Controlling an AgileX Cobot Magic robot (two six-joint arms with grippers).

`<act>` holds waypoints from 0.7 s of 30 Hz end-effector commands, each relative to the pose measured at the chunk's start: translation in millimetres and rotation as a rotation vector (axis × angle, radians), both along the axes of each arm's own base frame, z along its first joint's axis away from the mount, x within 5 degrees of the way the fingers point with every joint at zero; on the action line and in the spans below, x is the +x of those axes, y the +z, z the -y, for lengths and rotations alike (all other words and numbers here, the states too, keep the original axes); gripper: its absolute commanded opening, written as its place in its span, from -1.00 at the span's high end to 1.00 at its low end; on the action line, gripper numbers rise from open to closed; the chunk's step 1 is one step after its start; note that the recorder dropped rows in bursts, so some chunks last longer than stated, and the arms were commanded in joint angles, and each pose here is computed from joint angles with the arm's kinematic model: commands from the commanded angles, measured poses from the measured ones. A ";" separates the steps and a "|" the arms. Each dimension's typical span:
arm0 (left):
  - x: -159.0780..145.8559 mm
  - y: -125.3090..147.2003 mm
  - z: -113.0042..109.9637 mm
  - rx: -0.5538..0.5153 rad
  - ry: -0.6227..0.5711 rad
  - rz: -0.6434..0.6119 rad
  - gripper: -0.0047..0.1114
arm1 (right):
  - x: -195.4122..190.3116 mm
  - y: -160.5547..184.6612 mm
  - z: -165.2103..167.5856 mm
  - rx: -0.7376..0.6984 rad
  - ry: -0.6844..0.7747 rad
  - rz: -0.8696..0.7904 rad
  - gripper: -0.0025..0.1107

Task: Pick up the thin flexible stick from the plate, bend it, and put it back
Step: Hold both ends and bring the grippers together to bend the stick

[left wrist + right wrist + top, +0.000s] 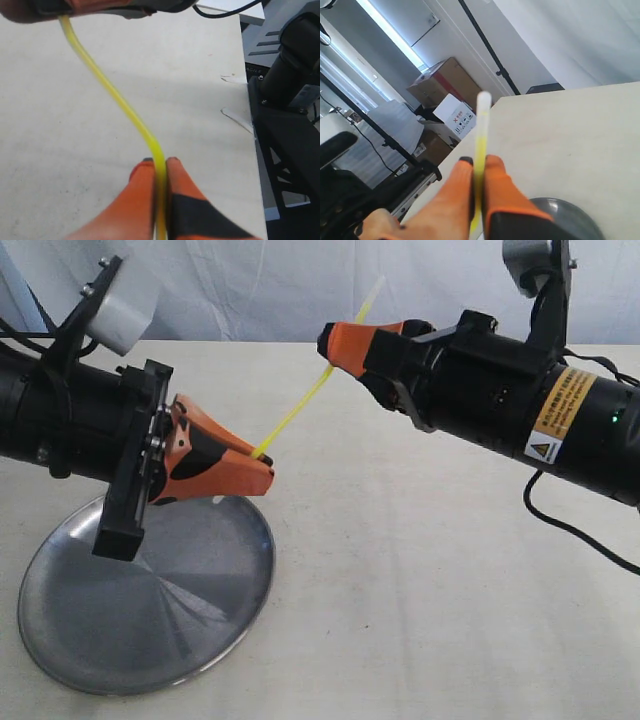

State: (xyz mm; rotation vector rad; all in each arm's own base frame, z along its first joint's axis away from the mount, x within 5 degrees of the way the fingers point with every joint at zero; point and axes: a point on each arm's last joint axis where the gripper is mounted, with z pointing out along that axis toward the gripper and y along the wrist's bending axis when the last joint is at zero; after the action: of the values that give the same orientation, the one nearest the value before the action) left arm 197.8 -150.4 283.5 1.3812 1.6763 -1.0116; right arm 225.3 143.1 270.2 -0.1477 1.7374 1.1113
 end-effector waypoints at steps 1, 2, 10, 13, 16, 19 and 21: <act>1.2 15.6 4.8 -0.136 0.005 0.041 0.92 | -1.1 -10.5 -0.3 -0.121 0.014 0.003 0.96; 1.4 16.3 5.0 -0.144 0.007 0.043 0.92 | -1.4 -10.7 -0.5 -0.126 0.018 0.006 0.96; 2.3 18.6 5.5 -0.167 0.006 0.074 0.92 | -3.5 -11.1 -2.4 -0.155 0.054 0.035 0.96; 2.3 20.0 5.9 -0.183 0.006 0.079 0.92 | -6.6 -9.3 -5.2 -0.158 0.101 0.074 0.96; 2.5 20.6 6.0 -0.189 0.006 0.084 0.92 | -7.7 -9.4 -6.1 -0.169 0.118 0.086 0.96; 1.8 21.6 6.4 -0.201 -0.004 0.093 0.92 | -8.2 -10.3 -6.3 -0.203 0.129 0.112 0.96; 1.7 23.5 6.8 -0.222 -0.004 0.091 0.92 | -9.0 -11.0 -6.7 -0.222 0.141 0.125 0.96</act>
State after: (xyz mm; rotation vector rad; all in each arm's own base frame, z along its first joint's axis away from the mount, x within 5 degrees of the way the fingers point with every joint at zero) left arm 194.5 -153.6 290.4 1.4225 1.5068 -1.0340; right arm 222.6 144.3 267.0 -0.2899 1.7466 1.0369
